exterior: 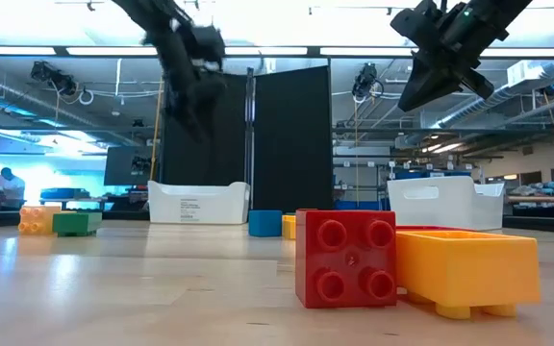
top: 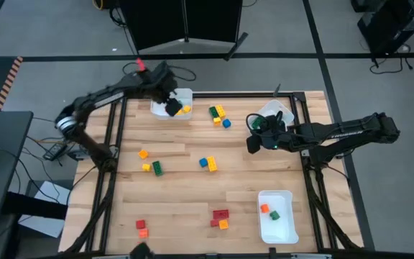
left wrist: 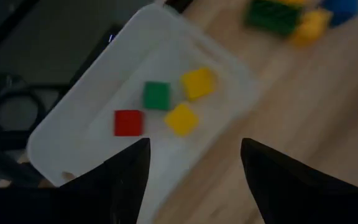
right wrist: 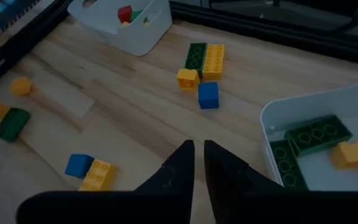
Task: Sort blocks by size
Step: Put the yellow 8 stud gamepiece into the top right white bin
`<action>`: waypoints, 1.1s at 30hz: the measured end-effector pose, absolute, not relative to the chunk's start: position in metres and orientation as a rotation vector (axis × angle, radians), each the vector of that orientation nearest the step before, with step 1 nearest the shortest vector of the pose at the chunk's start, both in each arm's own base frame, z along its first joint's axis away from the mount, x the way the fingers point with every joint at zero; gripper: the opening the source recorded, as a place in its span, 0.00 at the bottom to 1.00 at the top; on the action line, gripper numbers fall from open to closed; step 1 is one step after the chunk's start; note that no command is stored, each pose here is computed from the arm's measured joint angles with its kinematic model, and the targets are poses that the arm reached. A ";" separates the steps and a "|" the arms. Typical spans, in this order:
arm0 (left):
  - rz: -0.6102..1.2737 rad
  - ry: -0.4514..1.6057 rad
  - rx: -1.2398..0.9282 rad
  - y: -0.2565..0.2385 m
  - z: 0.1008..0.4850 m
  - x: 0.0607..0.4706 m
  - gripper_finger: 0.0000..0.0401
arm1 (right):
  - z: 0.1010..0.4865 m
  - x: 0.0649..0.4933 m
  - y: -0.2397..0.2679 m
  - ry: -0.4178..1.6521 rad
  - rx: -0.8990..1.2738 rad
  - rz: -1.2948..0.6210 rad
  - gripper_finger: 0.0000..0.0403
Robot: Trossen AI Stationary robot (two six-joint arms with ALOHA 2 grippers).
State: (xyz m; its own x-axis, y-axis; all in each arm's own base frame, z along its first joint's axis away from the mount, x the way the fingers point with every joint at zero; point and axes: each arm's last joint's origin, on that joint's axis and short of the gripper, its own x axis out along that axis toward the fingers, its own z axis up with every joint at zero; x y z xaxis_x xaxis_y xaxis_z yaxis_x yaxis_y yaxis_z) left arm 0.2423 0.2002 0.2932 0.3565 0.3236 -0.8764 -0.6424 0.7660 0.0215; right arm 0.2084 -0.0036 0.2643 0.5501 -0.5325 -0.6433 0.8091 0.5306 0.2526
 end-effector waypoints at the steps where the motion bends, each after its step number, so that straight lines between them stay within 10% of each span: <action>1: 0.630 1.002 -0.345 0.189 0.297 0.240 0.65 | 0.264 0.208 -0.004 0.541 0.566 -0.844 0.13; 20: 0.253 0.785 -0.310 0.017 0.267 0.219 0.65 | 0.263 0.211 0.003 0.695 0.485 -0.608 0.43; 33: 0.207 0.835 -0.274 -0.002 0.220 0.213 0.65 | 0.264 0.214 0.003 0.673 0.497 -0.586 0.62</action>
State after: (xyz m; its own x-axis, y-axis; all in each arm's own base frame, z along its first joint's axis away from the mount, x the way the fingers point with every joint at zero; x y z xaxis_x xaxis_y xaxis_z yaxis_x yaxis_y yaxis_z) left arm 0.2125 -0.0021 0.2198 0.6541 0.0732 -0.7528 -0.2869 0.9449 -0.1574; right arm 0.2140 0.0032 0.2643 0.6350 -0.3364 -0.6954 0.6427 0.7296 0.2339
